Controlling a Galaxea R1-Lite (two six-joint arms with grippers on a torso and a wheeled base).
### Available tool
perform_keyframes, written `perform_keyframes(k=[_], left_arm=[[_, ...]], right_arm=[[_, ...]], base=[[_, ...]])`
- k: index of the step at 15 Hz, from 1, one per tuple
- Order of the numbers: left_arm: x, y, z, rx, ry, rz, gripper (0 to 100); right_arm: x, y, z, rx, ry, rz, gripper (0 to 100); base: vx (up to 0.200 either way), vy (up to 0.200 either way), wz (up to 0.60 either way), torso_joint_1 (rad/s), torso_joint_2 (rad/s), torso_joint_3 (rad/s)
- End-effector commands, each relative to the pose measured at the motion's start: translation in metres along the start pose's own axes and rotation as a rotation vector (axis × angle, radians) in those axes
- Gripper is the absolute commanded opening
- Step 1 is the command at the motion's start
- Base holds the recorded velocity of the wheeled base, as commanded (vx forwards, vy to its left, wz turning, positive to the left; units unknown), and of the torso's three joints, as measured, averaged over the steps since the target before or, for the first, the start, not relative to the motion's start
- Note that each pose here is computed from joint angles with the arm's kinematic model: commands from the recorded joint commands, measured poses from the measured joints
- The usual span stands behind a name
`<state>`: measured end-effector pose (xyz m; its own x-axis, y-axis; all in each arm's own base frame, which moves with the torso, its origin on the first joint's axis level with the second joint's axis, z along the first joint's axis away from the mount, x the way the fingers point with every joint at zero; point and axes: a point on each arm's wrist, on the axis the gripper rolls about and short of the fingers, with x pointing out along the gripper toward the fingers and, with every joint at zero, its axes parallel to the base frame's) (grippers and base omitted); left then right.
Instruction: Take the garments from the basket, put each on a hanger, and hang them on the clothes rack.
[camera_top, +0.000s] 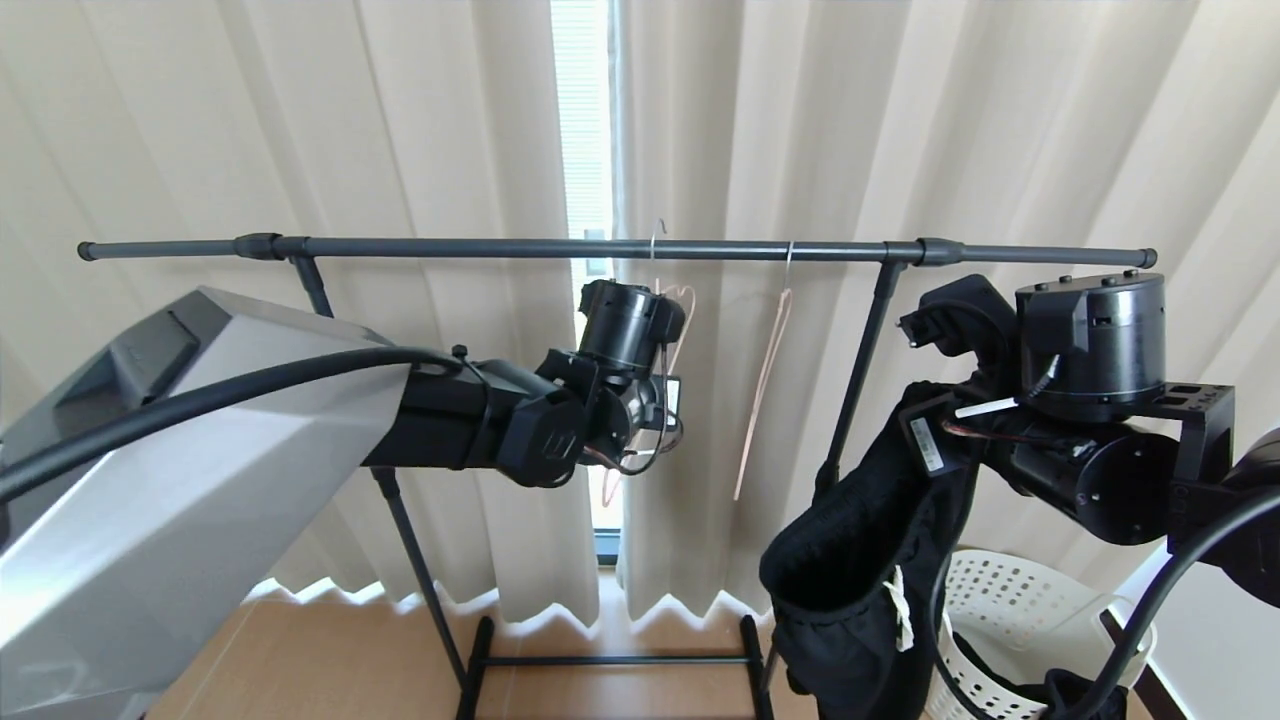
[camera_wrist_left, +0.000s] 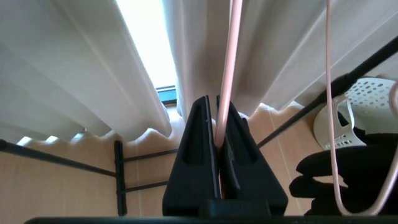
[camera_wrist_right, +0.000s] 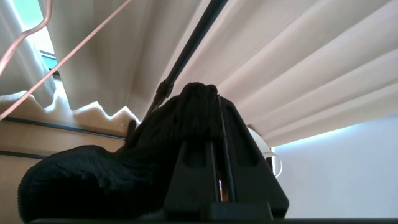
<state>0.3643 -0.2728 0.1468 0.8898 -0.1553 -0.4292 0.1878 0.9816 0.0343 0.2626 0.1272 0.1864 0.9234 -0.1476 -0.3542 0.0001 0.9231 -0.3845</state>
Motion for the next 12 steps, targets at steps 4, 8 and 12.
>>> perform_keyframes(k=[4,8,12], left_arm=[[-0.05,0.02,0.0,-0.018,-0.058,-0.018,0],[-0.081,0.026,-0.014,-0.002,-0.045,-0.042,0],[-0.096,0.033,-0.032,0.009,-0.029,-0.047,0]], right_arm=[[0.001,0.001,-0.001,-0.004,0.005,0.002,0],[-0.003,0.001,-0.005,-0.005,-0.001,0.005,0],[-0.009,0.002,-0.01,-0.013,-0.001,0.013,0]], base=[[0.0,0.0,0.0,0.0,0.0,0.0],[0.0,0.0,0.0,0.0,0.0,0.0],[0.0,0.0,0.0,0.0,0.0,0.0]])
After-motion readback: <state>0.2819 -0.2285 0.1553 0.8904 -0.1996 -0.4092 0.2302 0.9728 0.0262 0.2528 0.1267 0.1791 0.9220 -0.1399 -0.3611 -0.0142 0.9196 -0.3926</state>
